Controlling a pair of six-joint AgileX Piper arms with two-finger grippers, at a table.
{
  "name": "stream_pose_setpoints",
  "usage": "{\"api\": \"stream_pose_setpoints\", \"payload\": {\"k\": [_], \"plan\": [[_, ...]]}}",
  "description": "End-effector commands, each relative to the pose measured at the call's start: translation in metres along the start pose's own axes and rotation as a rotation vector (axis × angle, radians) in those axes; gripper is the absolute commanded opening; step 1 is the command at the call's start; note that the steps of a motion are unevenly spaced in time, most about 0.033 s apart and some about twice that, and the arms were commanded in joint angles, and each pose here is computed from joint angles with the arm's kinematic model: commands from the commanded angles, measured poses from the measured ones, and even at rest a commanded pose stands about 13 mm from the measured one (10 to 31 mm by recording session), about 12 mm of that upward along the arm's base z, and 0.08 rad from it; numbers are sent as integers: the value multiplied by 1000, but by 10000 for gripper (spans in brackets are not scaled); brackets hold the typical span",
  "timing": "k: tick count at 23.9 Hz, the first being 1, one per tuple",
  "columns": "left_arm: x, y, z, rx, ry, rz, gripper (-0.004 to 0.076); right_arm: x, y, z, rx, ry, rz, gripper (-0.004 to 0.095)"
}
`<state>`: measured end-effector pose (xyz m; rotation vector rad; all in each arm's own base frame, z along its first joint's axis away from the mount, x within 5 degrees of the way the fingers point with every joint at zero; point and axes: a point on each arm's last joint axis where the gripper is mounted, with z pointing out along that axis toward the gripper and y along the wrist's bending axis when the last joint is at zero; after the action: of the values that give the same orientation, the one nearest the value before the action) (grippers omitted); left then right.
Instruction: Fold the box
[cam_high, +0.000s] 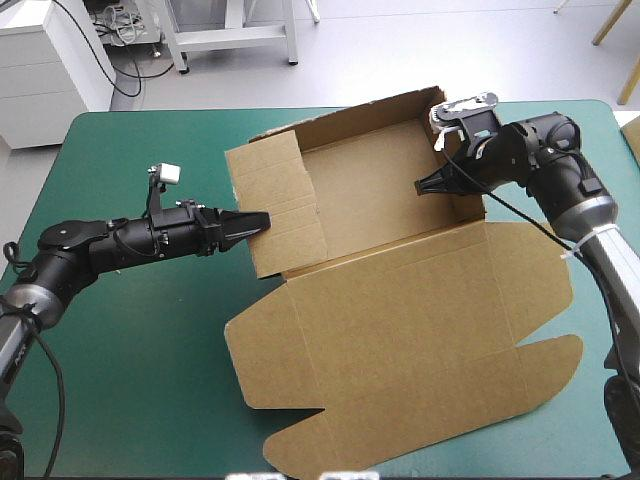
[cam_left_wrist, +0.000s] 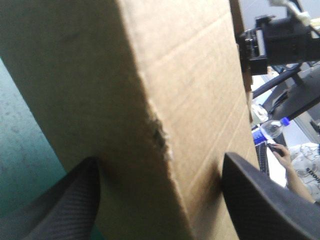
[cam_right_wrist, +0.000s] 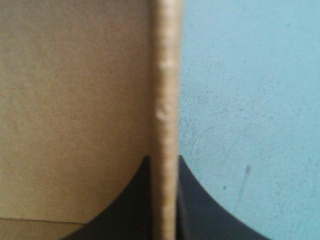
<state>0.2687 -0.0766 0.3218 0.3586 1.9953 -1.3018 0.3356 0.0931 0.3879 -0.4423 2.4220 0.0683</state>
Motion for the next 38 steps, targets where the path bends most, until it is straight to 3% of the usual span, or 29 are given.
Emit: {"api": "stream_pose_setpoints", "payload": {"k": [1, 6, 9, 16, 19, 25, 33, 34, 38], "plan": [[-19, -23, -7, -8, -6, 7, 491, -13, 8, -28, 9, -140, -3, -18], [-42, -32, -16, -160, 18, 12, 491, -16, 24, -30, 75, -160, -33, -18], [-50, -33, -22, -279, 55, -9, 491, -22, 37, -32, 42, -232, -32, -20], [-47, -43, -4, -286, 58, 25, 489, -25, 41, -33, 14, -264, -15, -20], [-44, -49, 9, -319, 47, 41, 435, -25, 41, -33, 11, -264, -11, -19], [-40, -41, 9, -466, 62, 4, 410, -25, 45, -33, -30, -261, 17, -20], [-40, -32, 5, -570, 72, 9, 105, -21, 64, -33, -86, -228, 12, -19], [-40, -31, 4, -587, 73, 28, 18, -21, 66, -33, -97, -227, 23, -19], [-43, -26, 1, -642, 52, 55, -8, -17, 68, -30, -114, -179, 52, -19]]}}
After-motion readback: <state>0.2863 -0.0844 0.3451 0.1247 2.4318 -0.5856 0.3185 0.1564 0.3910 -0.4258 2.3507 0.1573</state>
